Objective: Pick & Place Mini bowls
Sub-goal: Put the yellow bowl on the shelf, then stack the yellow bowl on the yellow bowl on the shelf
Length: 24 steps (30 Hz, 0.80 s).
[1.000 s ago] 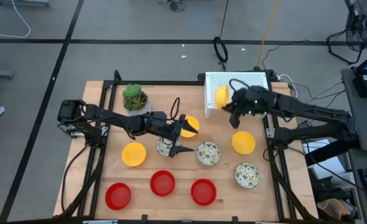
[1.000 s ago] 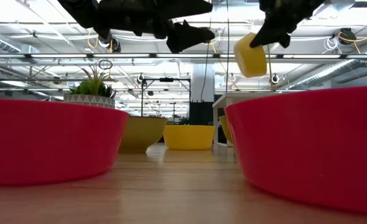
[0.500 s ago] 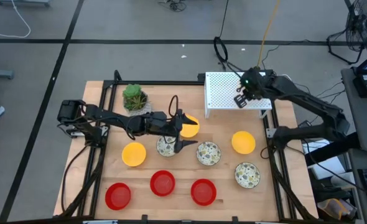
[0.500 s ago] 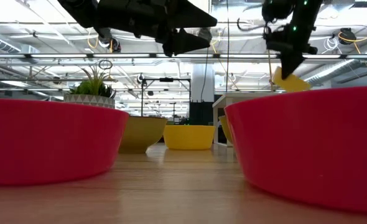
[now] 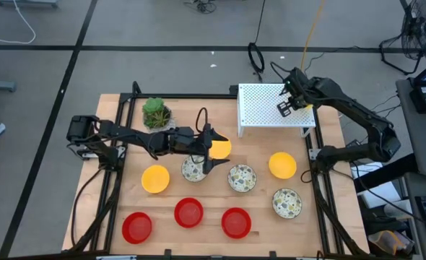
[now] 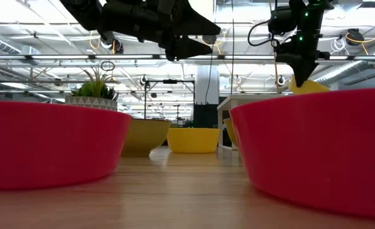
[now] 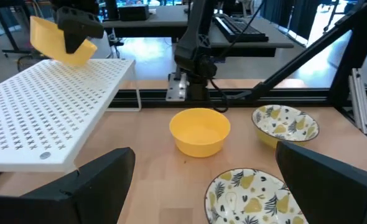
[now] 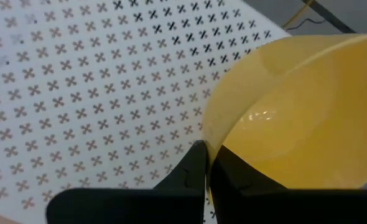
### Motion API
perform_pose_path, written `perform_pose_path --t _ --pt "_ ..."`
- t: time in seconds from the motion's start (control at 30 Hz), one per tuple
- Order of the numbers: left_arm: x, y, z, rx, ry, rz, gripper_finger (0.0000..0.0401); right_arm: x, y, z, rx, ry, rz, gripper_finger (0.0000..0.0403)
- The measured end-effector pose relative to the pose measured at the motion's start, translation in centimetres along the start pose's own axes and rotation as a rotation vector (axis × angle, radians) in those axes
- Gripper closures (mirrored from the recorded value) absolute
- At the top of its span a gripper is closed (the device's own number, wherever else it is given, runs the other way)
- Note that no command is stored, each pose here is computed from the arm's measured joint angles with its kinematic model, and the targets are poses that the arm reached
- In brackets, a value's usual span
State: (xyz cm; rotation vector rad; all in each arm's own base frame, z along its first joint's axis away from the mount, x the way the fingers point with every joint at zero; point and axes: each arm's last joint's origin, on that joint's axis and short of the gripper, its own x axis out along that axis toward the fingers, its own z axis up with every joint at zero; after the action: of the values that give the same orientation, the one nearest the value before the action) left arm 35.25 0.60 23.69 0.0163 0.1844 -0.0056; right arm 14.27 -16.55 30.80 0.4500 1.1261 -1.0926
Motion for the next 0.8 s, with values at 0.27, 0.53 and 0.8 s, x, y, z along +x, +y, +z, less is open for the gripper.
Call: perform_pose_path --t 0.27,0.53,0.8 --pt "-0.01 0.25 -0.01 -0.001 0.001 0.007 0.0011 -0.27 -0.04 0.23 -0.002 -0.015 0.004 0.0375" --pt "-0.01 0.24 -0.17 -0.001 0.016 0.006 0.0011 -0.29 0.03 0.68 0.001 -0.061 0.009 0.0353" --pt "-0.01 0.25 -0.18 -0.001 0.017 0.008 0.0011 -0.32 0.07 0.96 -0.081 -0.09 0.009 0.0336"
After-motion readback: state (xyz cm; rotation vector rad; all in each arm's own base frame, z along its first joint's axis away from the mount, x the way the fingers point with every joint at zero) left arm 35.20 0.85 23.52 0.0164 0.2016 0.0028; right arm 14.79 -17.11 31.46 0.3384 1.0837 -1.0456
